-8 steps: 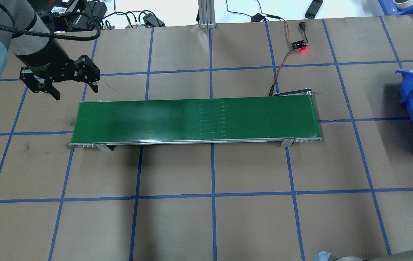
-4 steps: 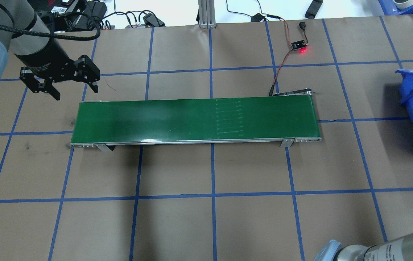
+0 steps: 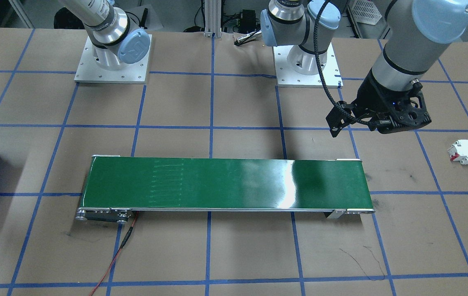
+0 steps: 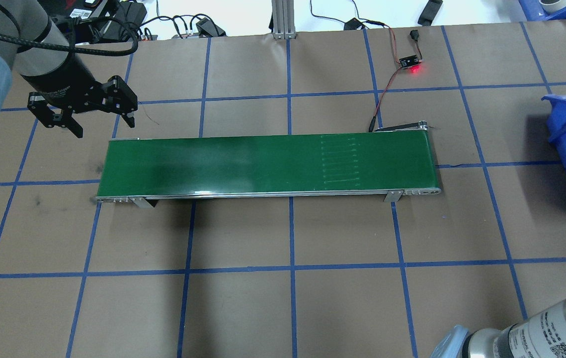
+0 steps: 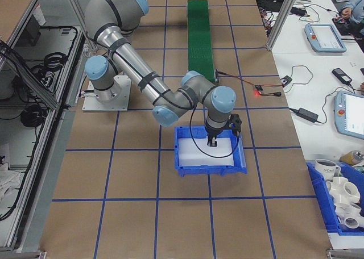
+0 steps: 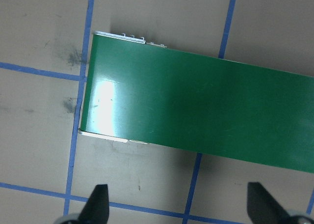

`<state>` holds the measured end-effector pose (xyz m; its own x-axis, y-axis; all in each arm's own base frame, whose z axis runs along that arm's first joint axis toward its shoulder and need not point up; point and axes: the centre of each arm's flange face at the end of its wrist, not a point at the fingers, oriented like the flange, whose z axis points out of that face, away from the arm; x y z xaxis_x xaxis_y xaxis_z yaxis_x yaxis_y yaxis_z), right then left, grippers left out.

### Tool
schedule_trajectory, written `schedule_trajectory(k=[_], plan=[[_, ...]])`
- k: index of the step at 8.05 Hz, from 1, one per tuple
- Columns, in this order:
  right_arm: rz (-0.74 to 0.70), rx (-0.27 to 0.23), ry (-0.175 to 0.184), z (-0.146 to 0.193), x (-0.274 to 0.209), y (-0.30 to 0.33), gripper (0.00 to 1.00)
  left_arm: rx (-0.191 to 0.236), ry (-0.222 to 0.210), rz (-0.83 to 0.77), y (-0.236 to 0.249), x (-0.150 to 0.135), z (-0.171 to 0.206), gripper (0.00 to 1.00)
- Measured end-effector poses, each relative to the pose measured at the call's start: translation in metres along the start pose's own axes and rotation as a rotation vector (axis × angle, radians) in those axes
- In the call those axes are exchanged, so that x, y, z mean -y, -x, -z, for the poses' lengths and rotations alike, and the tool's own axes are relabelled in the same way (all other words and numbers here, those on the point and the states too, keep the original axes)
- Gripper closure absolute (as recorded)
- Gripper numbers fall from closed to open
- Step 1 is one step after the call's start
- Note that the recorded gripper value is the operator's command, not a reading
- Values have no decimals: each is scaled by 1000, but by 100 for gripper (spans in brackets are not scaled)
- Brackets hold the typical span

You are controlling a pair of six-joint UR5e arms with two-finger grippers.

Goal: Move button from left to right

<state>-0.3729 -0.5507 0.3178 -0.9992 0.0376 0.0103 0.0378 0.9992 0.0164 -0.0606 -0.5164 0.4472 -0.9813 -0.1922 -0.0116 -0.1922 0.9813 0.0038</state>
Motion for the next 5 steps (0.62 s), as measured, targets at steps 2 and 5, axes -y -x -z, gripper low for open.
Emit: schedule_trajectory(k=[2, 5], plan=[[1, 41, 32, -47, 8, -6, 100, 0, 0, 0, 0, 0, 0, 0], [5, 28, 57, -73, 10, -11, 95, -1, -15, 2, 0, 1, 1, 0]])
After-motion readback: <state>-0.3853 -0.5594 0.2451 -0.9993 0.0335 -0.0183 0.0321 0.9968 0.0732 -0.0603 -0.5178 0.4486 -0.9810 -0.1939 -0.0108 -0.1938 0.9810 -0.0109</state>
